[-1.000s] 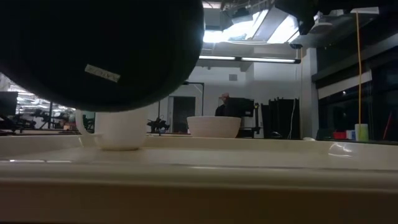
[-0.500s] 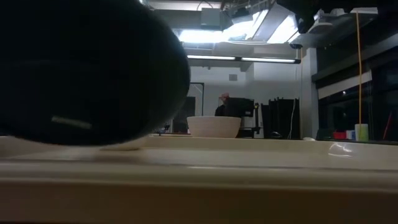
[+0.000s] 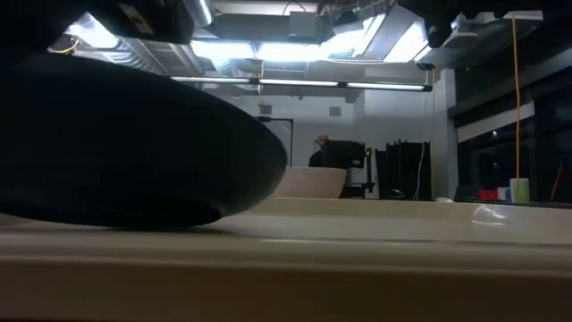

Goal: Set up tray
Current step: Put the black plate on the brown serving tray below the white mug

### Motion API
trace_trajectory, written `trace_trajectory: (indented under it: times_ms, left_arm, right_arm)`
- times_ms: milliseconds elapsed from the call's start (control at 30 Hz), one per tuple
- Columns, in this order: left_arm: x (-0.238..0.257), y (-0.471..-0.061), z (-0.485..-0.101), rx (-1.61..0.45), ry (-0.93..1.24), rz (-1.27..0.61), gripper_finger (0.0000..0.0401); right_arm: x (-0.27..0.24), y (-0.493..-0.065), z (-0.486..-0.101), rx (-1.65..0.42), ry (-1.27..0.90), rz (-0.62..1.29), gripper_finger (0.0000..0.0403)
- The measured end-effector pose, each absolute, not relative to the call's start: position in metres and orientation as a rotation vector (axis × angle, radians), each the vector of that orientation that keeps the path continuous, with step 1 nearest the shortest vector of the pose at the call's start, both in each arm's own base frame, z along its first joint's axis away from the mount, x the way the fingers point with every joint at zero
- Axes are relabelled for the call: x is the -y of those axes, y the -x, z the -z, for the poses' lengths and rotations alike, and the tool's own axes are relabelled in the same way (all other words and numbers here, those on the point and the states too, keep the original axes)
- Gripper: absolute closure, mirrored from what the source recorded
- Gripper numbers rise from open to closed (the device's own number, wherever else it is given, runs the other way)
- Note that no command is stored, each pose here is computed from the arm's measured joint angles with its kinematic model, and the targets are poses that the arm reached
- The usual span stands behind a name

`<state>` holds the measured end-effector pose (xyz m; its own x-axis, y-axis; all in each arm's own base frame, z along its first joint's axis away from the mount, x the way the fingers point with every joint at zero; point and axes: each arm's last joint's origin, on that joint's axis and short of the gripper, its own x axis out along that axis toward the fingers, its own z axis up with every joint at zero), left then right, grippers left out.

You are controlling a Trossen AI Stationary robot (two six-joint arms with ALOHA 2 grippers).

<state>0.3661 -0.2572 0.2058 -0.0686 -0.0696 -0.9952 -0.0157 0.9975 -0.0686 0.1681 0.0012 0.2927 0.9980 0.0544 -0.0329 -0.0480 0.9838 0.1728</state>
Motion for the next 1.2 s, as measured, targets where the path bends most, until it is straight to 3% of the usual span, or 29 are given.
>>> trace_trajectory:
  times_ms: [367, 1200]
  left_arm:
    - [0.258, -0.376, -0.205, -1.563, 0.034, 0.15, 0.0399]
    - [0.256, -0.374, -0.189, -1.57, 0.015, 0.13, 0.0399]
  right_arm:
    - [-0.001, -0.168, -0.293, -0.039, -0.152, -0.052, 0.0234]
    - [-0.002, -0.168, -0.292, -0.041, -0.151, -0.078, 0.0234]
